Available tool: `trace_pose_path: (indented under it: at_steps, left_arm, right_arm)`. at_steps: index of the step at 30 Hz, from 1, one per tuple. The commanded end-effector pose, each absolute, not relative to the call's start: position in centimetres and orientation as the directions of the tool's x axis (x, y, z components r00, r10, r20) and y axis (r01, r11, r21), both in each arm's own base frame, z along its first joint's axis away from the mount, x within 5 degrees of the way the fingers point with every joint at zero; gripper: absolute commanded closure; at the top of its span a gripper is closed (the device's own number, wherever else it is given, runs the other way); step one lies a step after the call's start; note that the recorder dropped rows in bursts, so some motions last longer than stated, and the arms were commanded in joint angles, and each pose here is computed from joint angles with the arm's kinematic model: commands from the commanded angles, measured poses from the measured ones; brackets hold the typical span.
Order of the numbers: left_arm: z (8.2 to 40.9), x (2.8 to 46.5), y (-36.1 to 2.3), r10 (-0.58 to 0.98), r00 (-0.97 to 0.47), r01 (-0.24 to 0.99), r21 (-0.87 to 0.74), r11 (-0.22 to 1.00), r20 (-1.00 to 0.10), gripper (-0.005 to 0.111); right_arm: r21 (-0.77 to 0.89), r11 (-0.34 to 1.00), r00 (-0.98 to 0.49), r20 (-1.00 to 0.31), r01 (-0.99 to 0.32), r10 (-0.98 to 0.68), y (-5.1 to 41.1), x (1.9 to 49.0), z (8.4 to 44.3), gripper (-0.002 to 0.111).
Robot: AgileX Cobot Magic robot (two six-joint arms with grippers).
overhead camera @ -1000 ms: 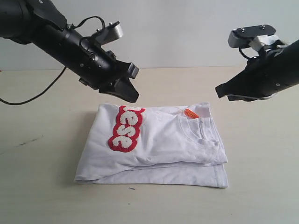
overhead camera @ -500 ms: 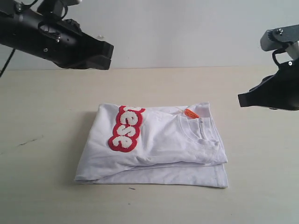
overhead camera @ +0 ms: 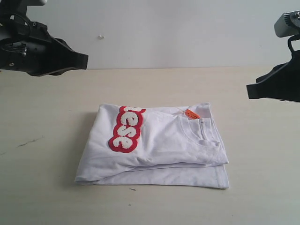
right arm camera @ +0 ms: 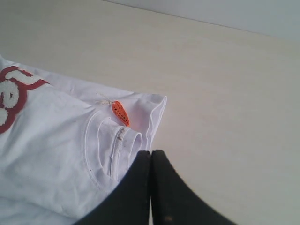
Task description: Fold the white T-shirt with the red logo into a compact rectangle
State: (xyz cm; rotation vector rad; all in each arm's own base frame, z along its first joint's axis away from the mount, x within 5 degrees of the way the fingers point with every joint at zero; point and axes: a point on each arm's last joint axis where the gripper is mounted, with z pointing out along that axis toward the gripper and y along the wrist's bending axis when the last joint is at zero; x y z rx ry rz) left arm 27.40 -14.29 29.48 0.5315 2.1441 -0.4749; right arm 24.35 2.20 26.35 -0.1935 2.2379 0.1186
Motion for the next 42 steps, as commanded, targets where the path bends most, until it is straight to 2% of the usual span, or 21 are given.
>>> trace_pose_path:
  at_steps: [1, 25, 27, 33, 38, 42]
  left_arm:
    - [29.7, 27.4, -14.0, 0.199, -0.528, 0.522, -0.131, 0.843, -0.825, 0.107]
    - [29.9, 27.3, -14.0, 0.202, -0.519, 0.526, -0.124, 0.842, -0.831, 0.107]
    - [30.6, 27.1, -13.8, 0.236, -0.463, 0.548, -0.067, 0.834, -0.855, 0.107]
    - [34.0, 26.2, -12.6, 0.207, -0.284, 0.512, 0.035, 0.858, -0.936, 0.107]
    - [37.2, 24.6, -11.3, 0.150, -0.154, 0.465, 0.063, 0.883, -0.976, 0.107]
    - [39.9, 22.5, -8.7, 0.093, -0.073, 0.401, 0.056, 0.914, -0.993, 0.107]
  right_arm:
    - [0.014, 0.983, -0.616, -0.781, -0.181, -0.102, 2.2, 24.2, 26.3, 0.108]
    - [0.014, 0.983, -0.616, -0.781, -0.181, -0.102, 2.2, 24.2, 26.3, 0.108]
    - [0.014, 0.983, -0.616, -0.781, -0.181, -0.102, 2.2, 24.2, 26.3, 0.108]
    - [0.016, 0.984, -0.616, -0.781, -0.180, -0.100, 2.2, 24.2, 26.3, 0.108]
    - [0.016, 0.984, -0.616, -0.781, -0.180, -0.100, 2.2, 24.2, 26.3, 0.108]
    - [0.016, 0.984, -0.616, -0.781, -0.180, -0.100, 2.2, 24.2, 26.3, 0.108]
